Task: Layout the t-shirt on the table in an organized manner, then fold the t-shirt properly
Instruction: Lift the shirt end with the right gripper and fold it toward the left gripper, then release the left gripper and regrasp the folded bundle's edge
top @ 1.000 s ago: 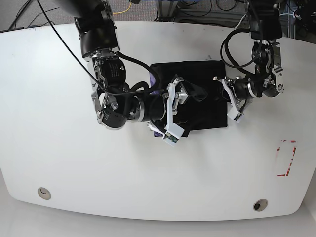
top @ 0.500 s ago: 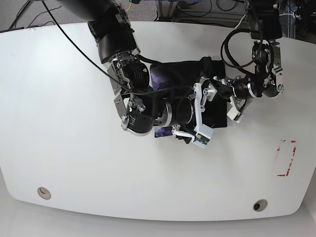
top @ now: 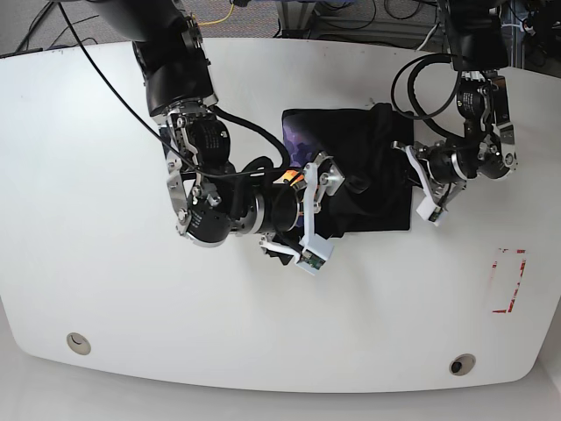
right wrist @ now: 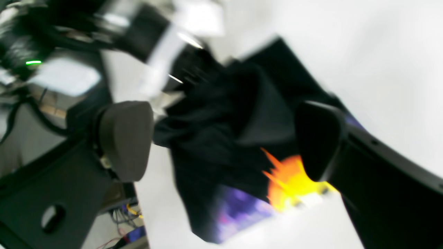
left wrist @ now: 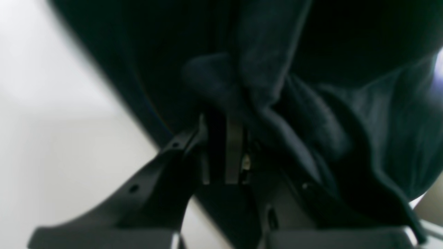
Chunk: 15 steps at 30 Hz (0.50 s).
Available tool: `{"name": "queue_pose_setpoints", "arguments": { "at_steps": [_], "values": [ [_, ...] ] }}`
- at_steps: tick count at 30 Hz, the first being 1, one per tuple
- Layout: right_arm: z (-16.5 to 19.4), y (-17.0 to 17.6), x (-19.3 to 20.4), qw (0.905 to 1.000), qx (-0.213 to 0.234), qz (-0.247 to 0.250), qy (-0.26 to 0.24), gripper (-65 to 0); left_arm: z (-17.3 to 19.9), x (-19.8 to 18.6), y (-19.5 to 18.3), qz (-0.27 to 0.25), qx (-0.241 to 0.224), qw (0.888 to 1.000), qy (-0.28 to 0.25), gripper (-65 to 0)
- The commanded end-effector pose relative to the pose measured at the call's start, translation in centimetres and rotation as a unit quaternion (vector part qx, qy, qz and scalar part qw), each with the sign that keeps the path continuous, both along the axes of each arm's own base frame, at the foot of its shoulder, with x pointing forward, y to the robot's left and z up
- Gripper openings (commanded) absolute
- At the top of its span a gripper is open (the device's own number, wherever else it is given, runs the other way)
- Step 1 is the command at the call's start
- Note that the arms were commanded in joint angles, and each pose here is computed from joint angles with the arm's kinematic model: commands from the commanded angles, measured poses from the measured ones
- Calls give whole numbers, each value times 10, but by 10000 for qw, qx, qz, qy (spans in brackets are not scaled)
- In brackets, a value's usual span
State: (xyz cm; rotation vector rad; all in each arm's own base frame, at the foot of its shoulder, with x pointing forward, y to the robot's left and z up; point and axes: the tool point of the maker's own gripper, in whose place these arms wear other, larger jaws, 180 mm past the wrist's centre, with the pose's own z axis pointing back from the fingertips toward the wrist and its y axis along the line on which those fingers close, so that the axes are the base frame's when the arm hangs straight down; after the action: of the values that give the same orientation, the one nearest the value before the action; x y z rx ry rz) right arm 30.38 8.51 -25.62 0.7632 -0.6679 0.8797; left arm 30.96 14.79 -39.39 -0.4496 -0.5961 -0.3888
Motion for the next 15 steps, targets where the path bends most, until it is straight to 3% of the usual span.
{"name": "queue_pose_setpoints", "arguments": {
  "at_steps": [1, 7, 12, 15],
  "values": [
    [17, -3, 9, 9996, 159, -45, -240, -30, 23, 16, 11, 151, -8, 9990, -410, -560],
    [14, -10, 12, 9996, 56, -93, -264, -30, 41, 30, 21, 300, 5, 9972, -683, -417],
    [11, -10, 11, 9997, 49, -97, -211, -30, 54, 38, 35, 484, 42, 9949, -889, -411],
    [8, -11, 11, 9998, 12, -111, -190, -30, 82, 49, 72, 940, 177, 9870, -1291, -411]
  ]
}}
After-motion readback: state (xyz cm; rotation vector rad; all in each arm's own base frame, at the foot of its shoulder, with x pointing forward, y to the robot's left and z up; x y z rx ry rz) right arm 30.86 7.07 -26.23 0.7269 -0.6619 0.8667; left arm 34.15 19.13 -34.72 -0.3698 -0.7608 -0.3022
